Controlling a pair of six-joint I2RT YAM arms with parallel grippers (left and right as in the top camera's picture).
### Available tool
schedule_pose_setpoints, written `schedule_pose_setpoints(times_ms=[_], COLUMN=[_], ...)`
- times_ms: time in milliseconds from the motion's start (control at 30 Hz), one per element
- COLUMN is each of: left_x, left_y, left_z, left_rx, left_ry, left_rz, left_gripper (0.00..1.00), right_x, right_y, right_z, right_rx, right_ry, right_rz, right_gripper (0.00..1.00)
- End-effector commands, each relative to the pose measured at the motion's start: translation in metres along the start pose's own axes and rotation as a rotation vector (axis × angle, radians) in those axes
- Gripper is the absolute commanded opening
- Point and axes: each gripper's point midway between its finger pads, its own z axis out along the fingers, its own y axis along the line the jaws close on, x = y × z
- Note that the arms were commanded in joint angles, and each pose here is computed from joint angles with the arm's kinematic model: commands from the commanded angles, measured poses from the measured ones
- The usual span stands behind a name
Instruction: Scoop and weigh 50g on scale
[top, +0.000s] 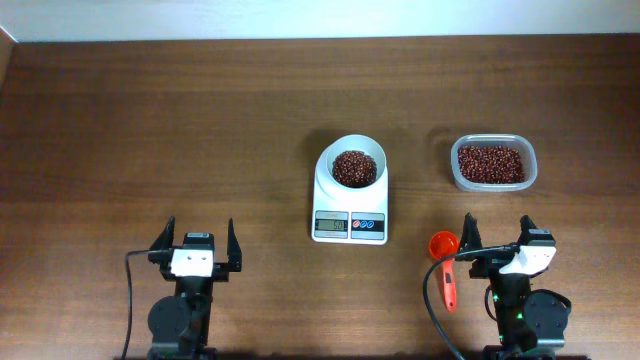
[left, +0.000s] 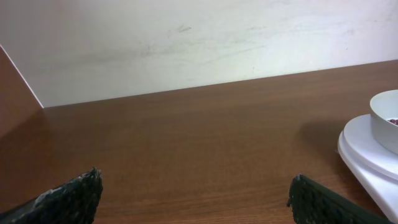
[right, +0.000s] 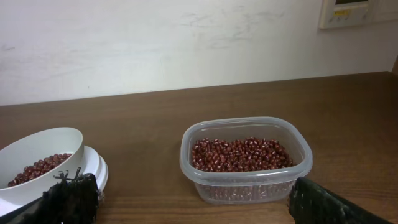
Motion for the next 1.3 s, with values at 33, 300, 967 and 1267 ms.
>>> schedule_pose_setpoints(times_ms=[33, 300, 967, 1267], left_x=[0.0006, 0.0004, 0.0004, 0.0004], left_y=[0.002, 0.0019, 0.002, 0.002], left_z=[-0.0003, -0.0003, -0.0004, -0.0004], left_rx=[-0.009, -0.009, -0.009, -0.009], left_ry=[0.0, -0.001, -0.001, -0.001], left_rz=[-0.006, -0.006, -0.107, -0.107], left_gripper=[0.99, 0.99, 0.99, 0.99], right_x=[0.0024, 0.0024, 0.0024, 0.0024], right_y=[-0.0035, -0.0035, -0.0035, -0.0035], right_z=[0.0001, 0.0001, 0.0001, 0.0001], right_rx=[0.016, 0.016, 0.016, 0.016], right_ry=[0.001, 0.001, 0.001, 0.001], right_rz=[0.0, 0.0, 0.0, 0.0], right_gripper=[0.99, 0.99, 0.99, 0.99])
